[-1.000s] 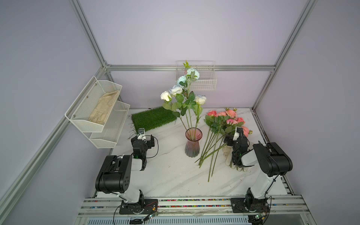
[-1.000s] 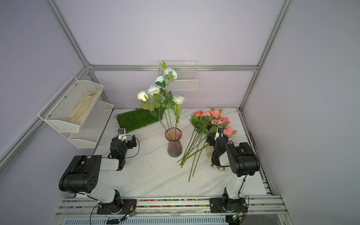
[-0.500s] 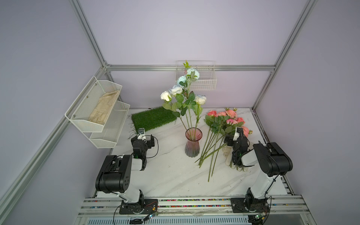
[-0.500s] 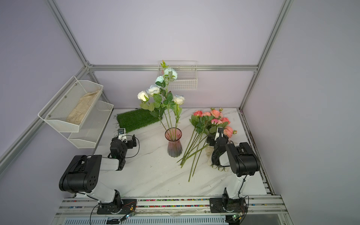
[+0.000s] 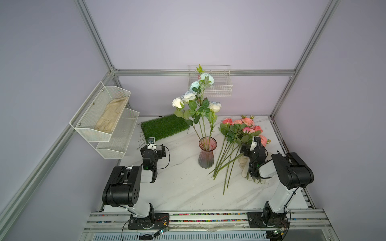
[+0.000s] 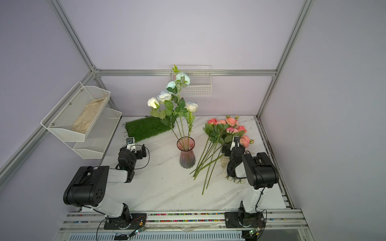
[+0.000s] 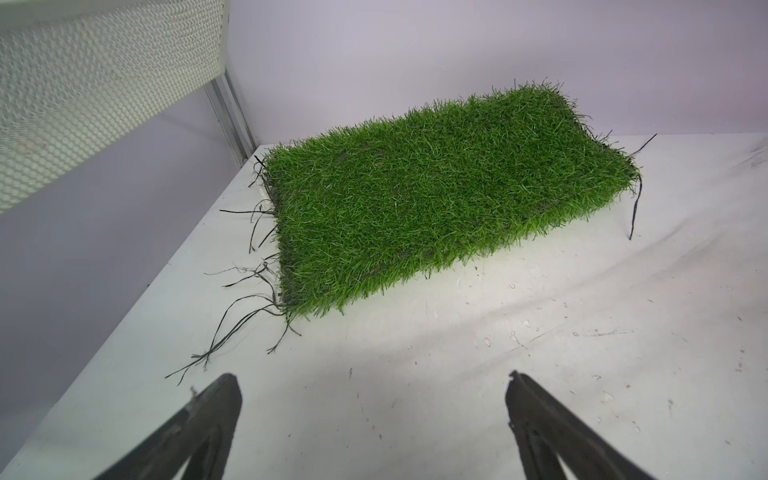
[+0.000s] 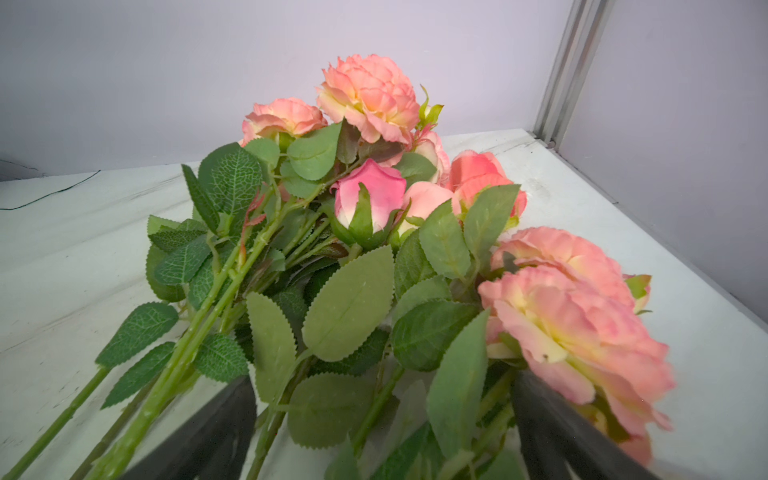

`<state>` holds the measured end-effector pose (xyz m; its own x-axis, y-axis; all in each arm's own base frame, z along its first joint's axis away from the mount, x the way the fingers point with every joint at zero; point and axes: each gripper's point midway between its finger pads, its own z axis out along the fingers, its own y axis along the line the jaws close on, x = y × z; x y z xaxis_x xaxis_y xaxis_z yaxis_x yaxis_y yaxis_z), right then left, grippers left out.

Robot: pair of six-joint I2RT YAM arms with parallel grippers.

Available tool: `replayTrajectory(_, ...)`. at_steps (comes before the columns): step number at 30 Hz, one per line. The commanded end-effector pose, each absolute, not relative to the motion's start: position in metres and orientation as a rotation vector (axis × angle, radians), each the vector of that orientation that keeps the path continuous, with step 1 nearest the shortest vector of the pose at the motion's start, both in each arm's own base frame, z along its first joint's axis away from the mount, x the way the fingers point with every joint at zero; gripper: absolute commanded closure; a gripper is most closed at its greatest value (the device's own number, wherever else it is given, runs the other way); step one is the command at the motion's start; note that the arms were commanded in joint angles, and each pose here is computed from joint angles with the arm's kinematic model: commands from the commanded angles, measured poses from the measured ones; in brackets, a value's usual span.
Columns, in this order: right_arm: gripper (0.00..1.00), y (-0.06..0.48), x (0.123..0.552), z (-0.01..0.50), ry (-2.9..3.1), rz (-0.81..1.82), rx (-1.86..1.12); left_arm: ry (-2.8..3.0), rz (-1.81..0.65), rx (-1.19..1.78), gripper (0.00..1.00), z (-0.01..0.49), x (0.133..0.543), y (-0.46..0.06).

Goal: Pick out pink flowers from the vase
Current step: Reset both arms

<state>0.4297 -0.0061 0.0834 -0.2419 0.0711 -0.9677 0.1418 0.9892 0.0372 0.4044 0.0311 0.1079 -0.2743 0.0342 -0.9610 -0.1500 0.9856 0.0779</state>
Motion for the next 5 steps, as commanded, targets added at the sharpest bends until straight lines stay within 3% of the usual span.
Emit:
replayTrajectory(1, 0.03, -0.0091, 0.4359, 0.0963, 1.785, -0.046, 0.155, 1.817, 0.167, -0.078, 0.0, 0.1126, 0.4035, 0.0285)
replayTrajectory(5, 0.03, -0.0083, 0.4339, 0.0988, 1.773, -0.047, 0.143, 1.818, 0.167, -0.079, 0.0, 0.1123, 0.4034, 0.0286)
